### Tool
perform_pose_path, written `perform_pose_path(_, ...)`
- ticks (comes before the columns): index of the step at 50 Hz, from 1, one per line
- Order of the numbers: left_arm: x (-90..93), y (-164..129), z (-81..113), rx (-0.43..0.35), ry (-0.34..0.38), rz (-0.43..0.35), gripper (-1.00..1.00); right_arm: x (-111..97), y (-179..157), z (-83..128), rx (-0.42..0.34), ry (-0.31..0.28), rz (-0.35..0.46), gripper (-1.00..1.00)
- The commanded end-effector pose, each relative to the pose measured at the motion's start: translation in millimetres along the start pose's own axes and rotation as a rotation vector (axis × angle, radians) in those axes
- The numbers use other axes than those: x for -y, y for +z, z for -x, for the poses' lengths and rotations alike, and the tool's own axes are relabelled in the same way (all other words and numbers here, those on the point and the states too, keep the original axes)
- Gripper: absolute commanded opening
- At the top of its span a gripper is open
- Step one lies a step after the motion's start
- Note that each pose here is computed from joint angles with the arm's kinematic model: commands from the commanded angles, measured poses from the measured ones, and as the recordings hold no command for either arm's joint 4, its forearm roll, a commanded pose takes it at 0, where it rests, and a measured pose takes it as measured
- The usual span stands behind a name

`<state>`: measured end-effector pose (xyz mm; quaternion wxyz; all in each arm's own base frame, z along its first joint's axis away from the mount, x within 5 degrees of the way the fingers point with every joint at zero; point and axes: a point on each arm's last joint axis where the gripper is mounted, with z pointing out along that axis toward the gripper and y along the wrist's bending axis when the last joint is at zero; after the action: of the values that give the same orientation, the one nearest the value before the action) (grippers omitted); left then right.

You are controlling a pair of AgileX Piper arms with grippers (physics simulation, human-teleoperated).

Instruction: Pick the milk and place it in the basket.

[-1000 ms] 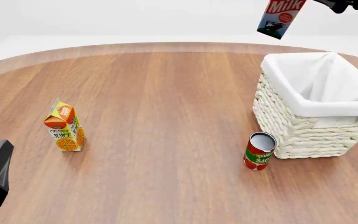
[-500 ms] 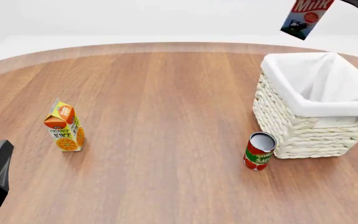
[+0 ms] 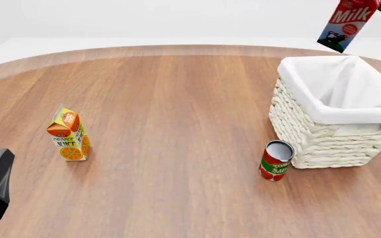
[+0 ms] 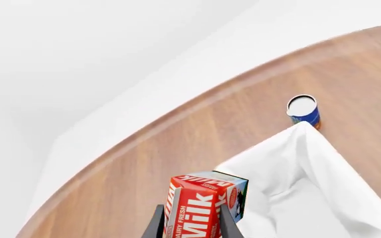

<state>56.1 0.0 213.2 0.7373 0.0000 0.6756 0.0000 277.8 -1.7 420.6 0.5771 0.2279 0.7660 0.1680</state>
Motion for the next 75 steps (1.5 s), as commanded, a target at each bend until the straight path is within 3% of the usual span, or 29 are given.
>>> perform_pose_path(1,0.0,0,0.0,0.000,0.000,0.000,1.00,9,-5,7,0.035,0.022,-0.024,-1.00)
perform_pose_path(38,0.0,0,0.0,0.000,0.000,0.000,1.00,43,18,-10,-0.002,0.050,-0.120,-1.00)
perform_pose_path(75,0.0,0,0.0,0.000,0.000,0.000,1.00,56,45,-23,-0.039,0.043,-0.153,-1.00)
